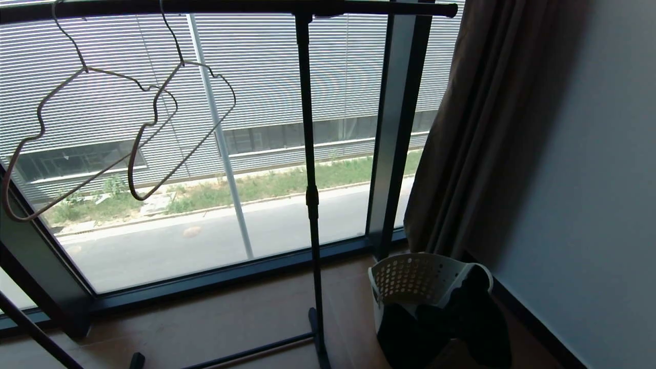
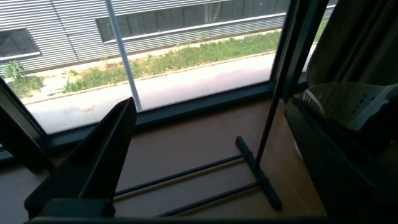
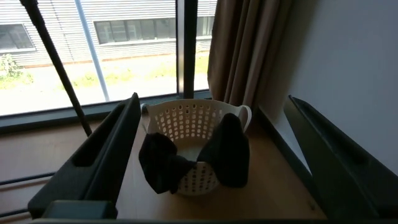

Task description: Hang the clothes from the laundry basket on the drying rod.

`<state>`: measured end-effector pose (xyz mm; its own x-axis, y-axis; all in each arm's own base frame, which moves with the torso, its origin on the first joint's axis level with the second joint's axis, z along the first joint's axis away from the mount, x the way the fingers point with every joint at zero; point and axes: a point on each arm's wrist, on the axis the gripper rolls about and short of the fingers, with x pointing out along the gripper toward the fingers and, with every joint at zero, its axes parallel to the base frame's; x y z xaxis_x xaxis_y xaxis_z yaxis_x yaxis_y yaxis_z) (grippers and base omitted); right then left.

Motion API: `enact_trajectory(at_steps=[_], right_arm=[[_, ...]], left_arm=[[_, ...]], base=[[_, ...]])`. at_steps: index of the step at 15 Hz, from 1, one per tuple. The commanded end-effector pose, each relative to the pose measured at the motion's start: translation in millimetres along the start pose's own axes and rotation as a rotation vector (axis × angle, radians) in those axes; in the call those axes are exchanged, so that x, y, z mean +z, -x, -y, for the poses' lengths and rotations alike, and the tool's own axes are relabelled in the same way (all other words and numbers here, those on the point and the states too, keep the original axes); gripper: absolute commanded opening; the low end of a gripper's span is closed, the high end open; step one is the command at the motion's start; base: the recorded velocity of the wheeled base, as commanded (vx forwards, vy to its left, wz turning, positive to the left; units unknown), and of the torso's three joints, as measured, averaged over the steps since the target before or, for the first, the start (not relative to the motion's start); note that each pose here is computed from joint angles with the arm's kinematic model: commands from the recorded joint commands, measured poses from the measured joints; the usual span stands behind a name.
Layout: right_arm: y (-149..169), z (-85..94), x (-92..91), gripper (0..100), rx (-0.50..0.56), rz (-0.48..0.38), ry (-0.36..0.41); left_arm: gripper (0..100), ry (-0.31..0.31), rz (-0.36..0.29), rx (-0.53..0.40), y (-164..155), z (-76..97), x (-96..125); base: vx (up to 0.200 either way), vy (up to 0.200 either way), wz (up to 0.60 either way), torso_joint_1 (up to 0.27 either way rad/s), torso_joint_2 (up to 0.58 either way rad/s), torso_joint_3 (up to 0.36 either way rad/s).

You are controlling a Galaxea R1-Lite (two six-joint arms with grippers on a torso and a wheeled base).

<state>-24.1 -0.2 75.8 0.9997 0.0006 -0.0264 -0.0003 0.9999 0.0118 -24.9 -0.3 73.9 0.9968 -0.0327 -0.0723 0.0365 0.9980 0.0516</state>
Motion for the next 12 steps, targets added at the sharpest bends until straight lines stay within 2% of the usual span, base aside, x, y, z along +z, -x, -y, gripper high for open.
enact_trajectory(at_steps=[1,10,12], right_arm=[[0.0,0.0,0.1,100,0.001,0.002,0.000],[0.0,0.0,0.1,100,0.001,0.002,0.000],[0.0,0.0,0.1,100,0.001,0.002,0.000]], left_arm=[[100,0.000,-0.001,0.000,-0.1,0.0,0.1],[100,0.000,-0.001,0.002,-0.1,0.0,0.1],[100,0.000,-0.001,0.002,-0.1,0.0,0.1]], base=[[0.000,-0.200,0.00,0.007,0.00,0.002],[0.000,-0.200,0.00,0.003,0.00,0.002],[0.000,0.000,0.00,0.000,0.00,0.000]])
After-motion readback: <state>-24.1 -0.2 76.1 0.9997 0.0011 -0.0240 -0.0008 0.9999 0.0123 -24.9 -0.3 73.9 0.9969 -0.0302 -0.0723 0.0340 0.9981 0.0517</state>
